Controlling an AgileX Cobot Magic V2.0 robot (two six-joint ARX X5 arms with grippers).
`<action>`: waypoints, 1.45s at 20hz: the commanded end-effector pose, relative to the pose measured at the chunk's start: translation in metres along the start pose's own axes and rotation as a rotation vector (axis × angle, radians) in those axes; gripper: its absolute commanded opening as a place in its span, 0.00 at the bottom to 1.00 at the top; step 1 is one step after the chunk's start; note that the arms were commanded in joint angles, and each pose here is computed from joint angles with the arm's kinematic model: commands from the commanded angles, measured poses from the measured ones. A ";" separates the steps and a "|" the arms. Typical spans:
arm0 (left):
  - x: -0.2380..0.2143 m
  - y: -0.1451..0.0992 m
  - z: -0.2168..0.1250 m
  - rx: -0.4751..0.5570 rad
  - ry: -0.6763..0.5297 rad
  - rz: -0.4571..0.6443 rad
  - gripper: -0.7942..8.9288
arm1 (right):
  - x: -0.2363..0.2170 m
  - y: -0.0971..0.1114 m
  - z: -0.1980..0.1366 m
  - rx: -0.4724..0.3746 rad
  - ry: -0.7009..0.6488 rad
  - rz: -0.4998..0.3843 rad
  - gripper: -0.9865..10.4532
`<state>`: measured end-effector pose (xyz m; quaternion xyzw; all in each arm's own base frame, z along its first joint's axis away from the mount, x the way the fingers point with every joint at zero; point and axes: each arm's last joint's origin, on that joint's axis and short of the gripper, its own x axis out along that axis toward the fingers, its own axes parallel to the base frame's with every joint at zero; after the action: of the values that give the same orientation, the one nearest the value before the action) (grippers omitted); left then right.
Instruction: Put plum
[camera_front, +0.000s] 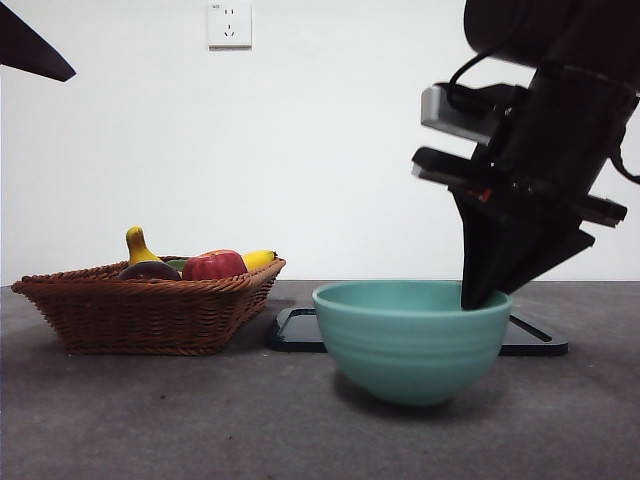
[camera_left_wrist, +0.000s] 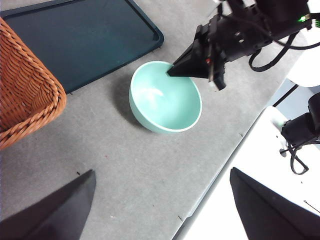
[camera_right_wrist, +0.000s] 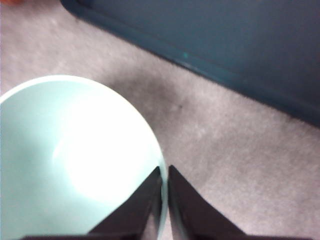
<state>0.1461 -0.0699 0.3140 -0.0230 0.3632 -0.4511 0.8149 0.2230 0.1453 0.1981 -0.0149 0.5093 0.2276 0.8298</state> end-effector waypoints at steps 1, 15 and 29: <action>0.000 -0.001 0.003 0.019 -0.008 -0.009 0.52 | 0.007 0.002 0.001 0.005 0.011 -0.001 0.09; 0.000 -0.001 0.003 0.019 -0.008 -0.009 0.52 | -0.003 0.003 0.003 0.019 -0.001 0.000 0.34; 0.000 -0.001 0.003 0.017 -0.008 -0.009 0.52 | -0.162 0.016 -0.028 -0.064 -0.222 0.191 0.34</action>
<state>0.1461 -0.0699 0.3140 -0.0230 0.3632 -0.4511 0.8149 0.1312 0.0915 0.3224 0.0367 0.4111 0.3144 0.8549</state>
